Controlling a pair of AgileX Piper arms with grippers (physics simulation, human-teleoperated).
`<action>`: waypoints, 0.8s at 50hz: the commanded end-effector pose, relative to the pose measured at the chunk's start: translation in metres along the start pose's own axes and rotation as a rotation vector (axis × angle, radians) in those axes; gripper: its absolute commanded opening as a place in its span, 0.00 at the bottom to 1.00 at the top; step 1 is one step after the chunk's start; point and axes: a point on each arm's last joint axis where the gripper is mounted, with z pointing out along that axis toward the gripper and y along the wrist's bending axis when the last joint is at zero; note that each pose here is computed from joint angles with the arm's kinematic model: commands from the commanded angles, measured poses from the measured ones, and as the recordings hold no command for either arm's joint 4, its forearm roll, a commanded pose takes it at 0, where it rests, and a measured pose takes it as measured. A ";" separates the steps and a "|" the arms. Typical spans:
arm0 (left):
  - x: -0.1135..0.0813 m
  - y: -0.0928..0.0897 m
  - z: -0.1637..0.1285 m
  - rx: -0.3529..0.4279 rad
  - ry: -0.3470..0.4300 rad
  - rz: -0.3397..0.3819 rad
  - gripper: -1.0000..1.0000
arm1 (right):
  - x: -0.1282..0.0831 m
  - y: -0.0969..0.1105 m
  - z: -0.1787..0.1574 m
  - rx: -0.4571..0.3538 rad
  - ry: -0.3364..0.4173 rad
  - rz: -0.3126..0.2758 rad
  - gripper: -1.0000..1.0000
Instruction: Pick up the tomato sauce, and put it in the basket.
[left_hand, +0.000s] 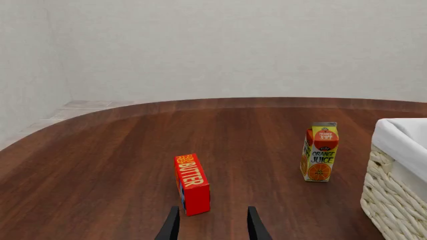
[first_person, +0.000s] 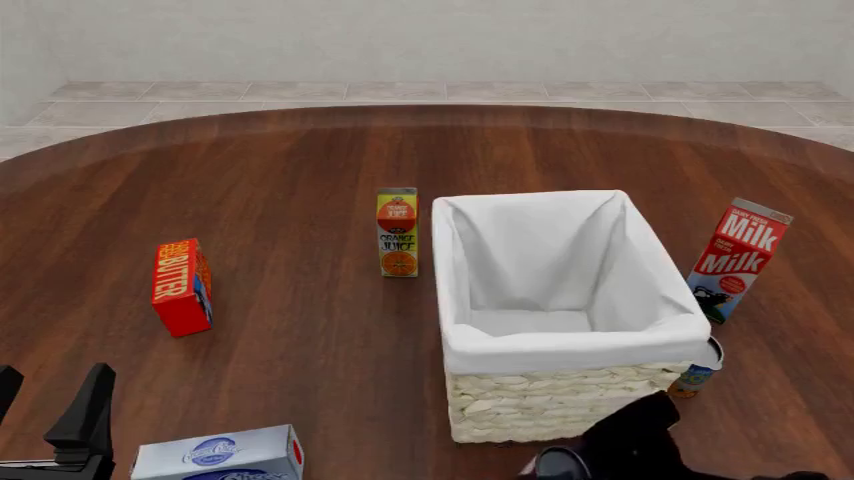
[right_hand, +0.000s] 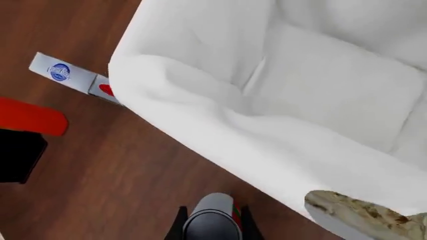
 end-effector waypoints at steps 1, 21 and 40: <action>0.000 0.000 0.000 0.001 -0.001 -0.001 1.00 | -0.004 -0.002 -0.029 -0.006 -0.051 0.023 0.00; 0.000 0.000 0.000 0.001 -0.001 -0.001 1.00 | -0.024 0.004 -0.111 -0.007 -0.157 0.016 0.00; 0.000 0.000 0.000 0.001 -0.001 -0.001 1.00 | -0.041 0.013 -0.168 -0.013 -0.216 -0.009 0.00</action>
